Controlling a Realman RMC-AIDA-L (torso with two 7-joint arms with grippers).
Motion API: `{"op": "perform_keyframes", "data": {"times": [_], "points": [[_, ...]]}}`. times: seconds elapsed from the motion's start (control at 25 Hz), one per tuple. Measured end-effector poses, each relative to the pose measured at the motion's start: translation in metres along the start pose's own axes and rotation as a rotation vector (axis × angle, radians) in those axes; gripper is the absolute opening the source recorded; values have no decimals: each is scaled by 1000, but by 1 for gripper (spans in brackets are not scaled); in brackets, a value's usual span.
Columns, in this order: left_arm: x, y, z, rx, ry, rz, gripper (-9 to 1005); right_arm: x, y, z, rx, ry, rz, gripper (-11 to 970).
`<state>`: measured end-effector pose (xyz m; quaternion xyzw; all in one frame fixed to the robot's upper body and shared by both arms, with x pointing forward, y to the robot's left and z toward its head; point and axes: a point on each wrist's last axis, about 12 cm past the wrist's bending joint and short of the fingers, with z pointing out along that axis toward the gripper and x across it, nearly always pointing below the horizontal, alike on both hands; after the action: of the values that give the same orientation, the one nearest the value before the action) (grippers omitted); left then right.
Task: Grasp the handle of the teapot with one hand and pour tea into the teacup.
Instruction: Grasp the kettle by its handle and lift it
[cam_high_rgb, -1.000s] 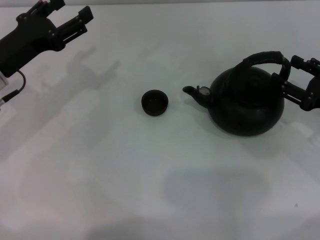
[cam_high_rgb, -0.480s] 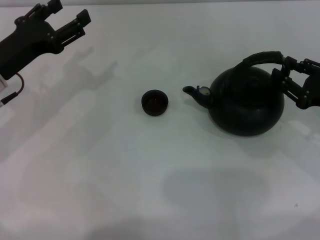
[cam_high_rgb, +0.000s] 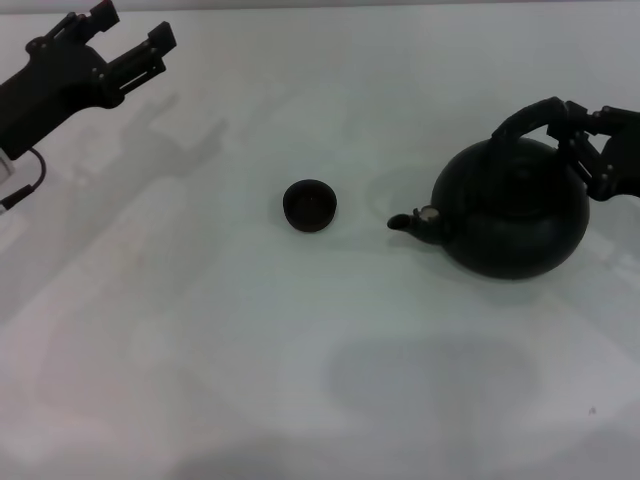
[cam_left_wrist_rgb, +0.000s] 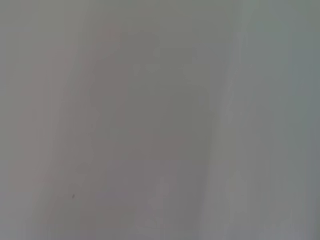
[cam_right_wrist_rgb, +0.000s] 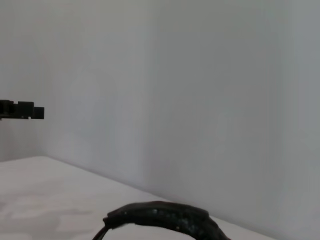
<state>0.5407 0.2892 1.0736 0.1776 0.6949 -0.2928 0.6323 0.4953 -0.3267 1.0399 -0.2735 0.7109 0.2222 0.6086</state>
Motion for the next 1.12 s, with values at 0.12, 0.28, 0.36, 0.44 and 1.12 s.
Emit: {"op": "perform_keyframes", "data": {"times": [0.12,0.28,0.36,0.44,1.12], "points": [[1,0,1,-4,4,-2,864,0,-1,1,4,-1,0,204],[1,1,2,-9,7,-2,864,-3,-5,5,19,-5,20,165],[1,1,2,-10,7,-2,864,-5,-7,7,30,-19,29,164],[1,2,0,-17,4,-4,864,-8,-9,9,45,-40,36,163],[32,4,-21,-118,15,-24,863,-42,-5,69,-49,-88,-103,134]]}}
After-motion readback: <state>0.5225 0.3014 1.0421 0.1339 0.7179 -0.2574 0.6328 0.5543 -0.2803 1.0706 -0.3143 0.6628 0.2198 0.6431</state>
